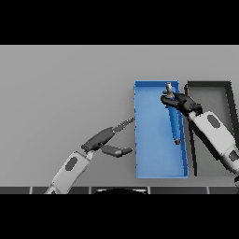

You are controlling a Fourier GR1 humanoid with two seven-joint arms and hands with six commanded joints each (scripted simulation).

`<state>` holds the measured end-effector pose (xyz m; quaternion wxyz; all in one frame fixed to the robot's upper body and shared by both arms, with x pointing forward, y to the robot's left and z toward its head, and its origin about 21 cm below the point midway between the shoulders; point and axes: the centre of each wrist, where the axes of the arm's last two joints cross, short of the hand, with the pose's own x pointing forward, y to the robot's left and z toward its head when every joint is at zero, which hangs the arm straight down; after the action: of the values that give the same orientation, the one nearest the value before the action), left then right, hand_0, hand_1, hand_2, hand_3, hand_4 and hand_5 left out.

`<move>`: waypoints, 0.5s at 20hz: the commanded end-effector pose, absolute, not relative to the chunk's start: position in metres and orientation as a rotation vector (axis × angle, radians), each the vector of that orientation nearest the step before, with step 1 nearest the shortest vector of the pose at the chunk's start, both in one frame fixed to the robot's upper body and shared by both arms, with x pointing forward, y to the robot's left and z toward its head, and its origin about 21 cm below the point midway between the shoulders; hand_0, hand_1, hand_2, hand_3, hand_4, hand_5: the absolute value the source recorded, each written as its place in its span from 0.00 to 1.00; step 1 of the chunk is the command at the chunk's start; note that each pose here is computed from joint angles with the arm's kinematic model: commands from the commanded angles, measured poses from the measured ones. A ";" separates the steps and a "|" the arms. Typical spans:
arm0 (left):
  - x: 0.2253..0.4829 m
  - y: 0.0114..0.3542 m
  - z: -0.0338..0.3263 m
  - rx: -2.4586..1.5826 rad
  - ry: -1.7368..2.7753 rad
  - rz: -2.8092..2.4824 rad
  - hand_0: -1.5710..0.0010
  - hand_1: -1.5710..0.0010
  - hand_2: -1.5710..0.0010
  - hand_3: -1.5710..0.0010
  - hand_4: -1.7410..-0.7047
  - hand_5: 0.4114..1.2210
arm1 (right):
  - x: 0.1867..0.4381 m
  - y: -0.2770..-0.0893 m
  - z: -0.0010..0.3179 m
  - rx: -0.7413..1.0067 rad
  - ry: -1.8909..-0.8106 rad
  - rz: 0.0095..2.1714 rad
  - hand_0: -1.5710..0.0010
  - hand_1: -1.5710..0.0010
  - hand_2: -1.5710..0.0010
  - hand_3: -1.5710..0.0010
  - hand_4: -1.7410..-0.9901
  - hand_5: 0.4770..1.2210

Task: Pick up the blue pipe and place it into the blue bin.

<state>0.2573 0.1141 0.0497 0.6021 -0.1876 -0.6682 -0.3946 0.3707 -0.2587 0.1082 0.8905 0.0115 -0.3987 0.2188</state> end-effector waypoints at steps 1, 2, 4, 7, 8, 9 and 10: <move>0.258 0.111 0.050 -0.437 -1.548 -0.910 1.00 1.00 1.00 1.00 0.83 0.10 | 0.370 -0.256 0.108 0.005 -0.824 0.492 0.89 0.90 0.90 0.93 0.77 0.63; 0.258 0.113 0.048 -0.432 -1.543 -0.914 1.00 1.00 1.00 1.00 0.83 0.09 | 0.371 -0.256 0.108 -0.005 -0.820 0.506 0.91 0.92 0.92 0.95 0.79 0.59; 0.257 0.114 0.045 -0.437 -1.538 -0.917 1.00 1.00 1.00 1.00 0.83 0.09 | 0.374 -0.256 0.109 -0.028 -0.815 0.541 0.95 0.95 0.95 0.97 0.81 0.51; 0.253 0.114 0.046 -0.441 -1.548 -0.911 1.00 1.00 1.00 1.00 0.83 0.08 | 0.373 -0.258 0.107 -0.050 -0.814 0.551 0.76 0.88 0.95 0.98 0.79 0.42; 0.255 0.119 0.047 -0.436 -1.549 -0.914 1.00 1.00 1.00 1.00 0.83 0.08 | 0.372 -0.258 0.104 -0.054 -0.816 0.554 0.81 0.91 0.96 0.99 0.78 0.40; 0.257 0.120 0.049 -0.434 -1.550 -0.909 1.00 1.00 1.00 1.00 0.83 0.08 | 0.375 -0.256 0.104 -0.039 -0.831 0.561 0.85 0.92 0.97 0.99 0.78 0.40; 0.258 0.121 0.051 -0.438 -1.550 -0.908 1.00 1.00 1.00 1.00 0.83 0.08 | 0.375 -0.258 0.107 -0.021 -0.832 0.567 0.88 0.94 0.97 0.99 0.78 0.42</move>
<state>0.2576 0.1209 0.0510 0.6018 -0.1891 -0.6696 -0.3920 0.3750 -0.2581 0.1071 0.8757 -0.0099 -0.3989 0.2719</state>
